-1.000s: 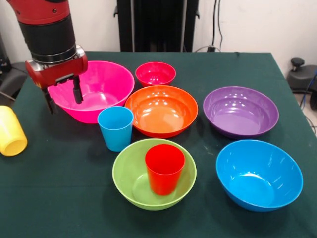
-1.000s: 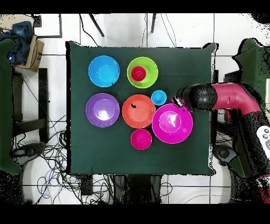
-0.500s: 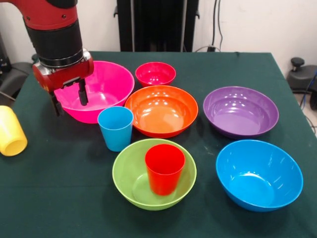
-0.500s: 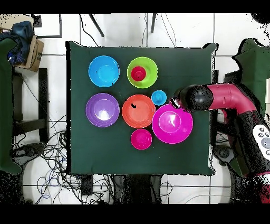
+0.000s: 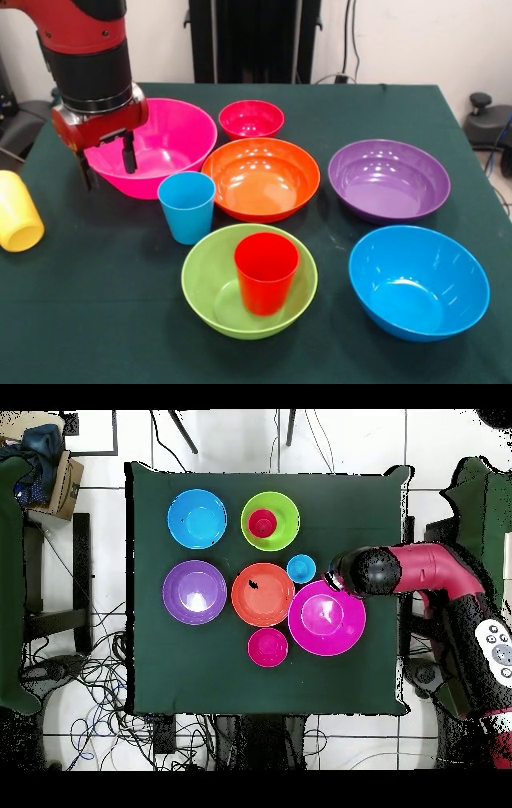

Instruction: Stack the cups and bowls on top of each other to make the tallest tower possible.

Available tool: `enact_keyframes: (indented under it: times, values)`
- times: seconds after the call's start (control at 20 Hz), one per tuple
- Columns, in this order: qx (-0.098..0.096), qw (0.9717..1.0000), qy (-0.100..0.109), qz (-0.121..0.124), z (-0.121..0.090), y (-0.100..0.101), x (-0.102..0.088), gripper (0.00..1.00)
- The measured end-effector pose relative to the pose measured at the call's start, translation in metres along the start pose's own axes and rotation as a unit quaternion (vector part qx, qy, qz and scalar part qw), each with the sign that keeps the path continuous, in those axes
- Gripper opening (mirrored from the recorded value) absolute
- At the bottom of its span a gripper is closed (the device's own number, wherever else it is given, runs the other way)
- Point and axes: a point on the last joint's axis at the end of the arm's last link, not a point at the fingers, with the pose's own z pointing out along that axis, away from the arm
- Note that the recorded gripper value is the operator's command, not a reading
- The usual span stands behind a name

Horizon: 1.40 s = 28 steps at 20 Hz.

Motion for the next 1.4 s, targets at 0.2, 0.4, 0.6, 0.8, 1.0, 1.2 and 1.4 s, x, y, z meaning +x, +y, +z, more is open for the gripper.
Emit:
enact_keyframes:
  times: [0.2, 0.4, 0.6, 0.8, 1.0, 1.2, 1.4]
  values:
    - [0.0, 1.0, -0.001, -0.006, 0.013, 0.006, 0.0, 1.0]
    - [0.001, 0.9999, -0.004, -0.012, 0.023, 0.01, -0.001, 1.0]
    - [0.005, 0.9998, -0.01, -0.014, 0.025, 0.011, -0.005, 1.0]
    - [0.008, 0.9998, -0.005, -0.018, 0.028, 0.012, -0.003, 1.0]
    - [0.009, 0.9998, -0.002, -0.019, 0.029, 0.013, -0.001, 1.0]
    - [0.009, 0.9998, -0.002, -0.019, 0.029, 0.013, -0.001, 1.0]
    - [0.009, 0.9998, -0.002, -0.019, 0.029, 0.013, -0.001, 1.0]
